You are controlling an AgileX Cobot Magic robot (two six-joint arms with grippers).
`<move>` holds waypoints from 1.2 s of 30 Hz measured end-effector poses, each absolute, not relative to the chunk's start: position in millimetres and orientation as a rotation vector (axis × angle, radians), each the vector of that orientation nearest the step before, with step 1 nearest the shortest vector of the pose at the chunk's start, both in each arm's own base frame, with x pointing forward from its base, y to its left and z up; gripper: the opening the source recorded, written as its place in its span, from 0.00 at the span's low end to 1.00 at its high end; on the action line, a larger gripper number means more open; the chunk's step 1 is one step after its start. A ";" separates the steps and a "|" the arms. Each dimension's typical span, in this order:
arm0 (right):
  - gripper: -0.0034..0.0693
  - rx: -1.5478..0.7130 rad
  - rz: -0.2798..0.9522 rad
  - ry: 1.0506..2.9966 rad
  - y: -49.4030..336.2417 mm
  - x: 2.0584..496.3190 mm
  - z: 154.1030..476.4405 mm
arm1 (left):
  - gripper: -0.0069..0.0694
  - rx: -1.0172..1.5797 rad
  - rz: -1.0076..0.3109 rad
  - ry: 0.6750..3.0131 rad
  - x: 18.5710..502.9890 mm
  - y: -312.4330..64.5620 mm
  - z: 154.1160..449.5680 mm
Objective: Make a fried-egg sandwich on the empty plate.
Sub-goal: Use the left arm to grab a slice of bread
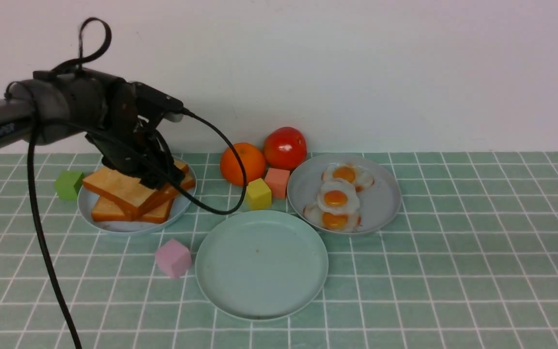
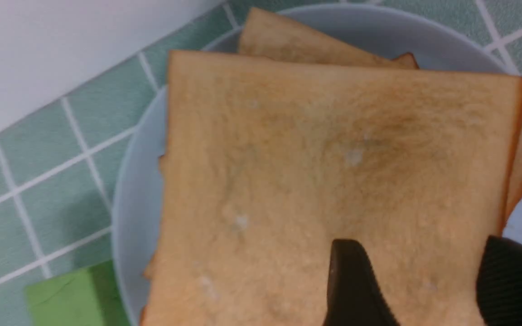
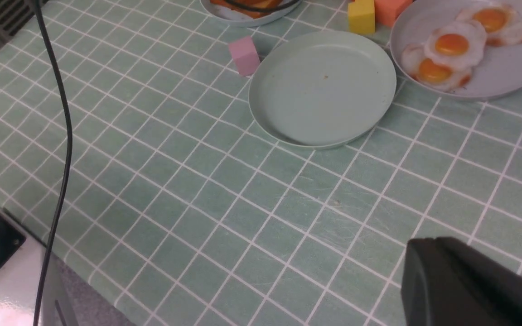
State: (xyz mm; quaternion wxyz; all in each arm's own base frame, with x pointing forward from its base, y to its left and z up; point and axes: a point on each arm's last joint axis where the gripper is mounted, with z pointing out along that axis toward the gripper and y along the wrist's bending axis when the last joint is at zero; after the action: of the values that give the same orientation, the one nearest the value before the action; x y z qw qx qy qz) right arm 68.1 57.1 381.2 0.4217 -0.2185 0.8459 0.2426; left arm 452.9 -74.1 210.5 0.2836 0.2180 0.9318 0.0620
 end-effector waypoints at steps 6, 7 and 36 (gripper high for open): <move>0.08 -0.546 0.621 2.117 57.8 67.7 381.6 | 0.60 0.534 0.106 2.499 440.1 -74.7 238.6; 0.08 -0.547 0.621 2.116 57.8 67.7 381.6 | 0.60 0.536 0.083 2.515 436.4 -75.5 242.0; 0.12 -0.554 0.621 2.122 57.9 67.2 381.1 | 0.18 0.816 0.189 2.570 444.9 -73.9 193.1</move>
State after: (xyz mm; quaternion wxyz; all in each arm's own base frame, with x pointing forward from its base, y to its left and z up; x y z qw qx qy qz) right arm 67.2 57.9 381.1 0.4180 -0.2207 0.8457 0.2476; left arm 444.9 -73.9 193.1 0.2174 0.2947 0.9280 0.0681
